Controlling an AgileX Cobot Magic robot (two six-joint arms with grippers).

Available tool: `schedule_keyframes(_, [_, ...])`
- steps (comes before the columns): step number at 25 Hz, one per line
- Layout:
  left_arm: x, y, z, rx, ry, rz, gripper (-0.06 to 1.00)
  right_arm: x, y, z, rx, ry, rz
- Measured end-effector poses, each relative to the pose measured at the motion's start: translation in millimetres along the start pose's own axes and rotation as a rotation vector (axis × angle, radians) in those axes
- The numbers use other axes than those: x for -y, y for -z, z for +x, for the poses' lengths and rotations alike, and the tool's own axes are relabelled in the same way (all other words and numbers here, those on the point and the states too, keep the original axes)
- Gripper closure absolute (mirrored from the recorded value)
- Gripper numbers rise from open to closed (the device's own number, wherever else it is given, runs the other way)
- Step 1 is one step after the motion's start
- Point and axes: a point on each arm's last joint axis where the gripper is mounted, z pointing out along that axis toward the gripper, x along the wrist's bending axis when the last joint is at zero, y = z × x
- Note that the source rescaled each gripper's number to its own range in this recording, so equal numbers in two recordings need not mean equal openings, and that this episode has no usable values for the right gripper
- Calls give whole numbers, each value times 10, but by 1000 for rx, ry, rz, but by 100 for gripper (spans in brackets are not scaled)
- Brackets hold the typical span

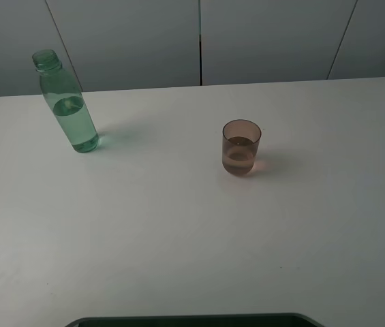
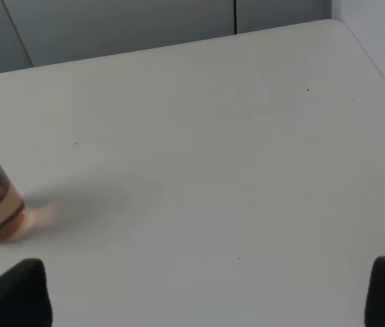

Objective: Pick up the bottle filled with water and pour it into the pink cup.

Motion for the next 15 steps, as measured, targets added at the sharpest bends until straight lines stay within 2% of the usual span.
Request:
schedule_keyframes(5, [153,214,-15,-25,-56,-160,-5,0,0,0,0,0,0])
schedule_keyframes(9, [307,369,19,-88,-38,-292,-5,0,0,0,0,0,0])
schedule_keyframes(12, [336,387,34,-98,-31,-311,-5,0,0,0,0,0,0])
schedule_keyframes(15, [341,390,58,-77,-32,-316,-5,0,0,0,0,0,0])
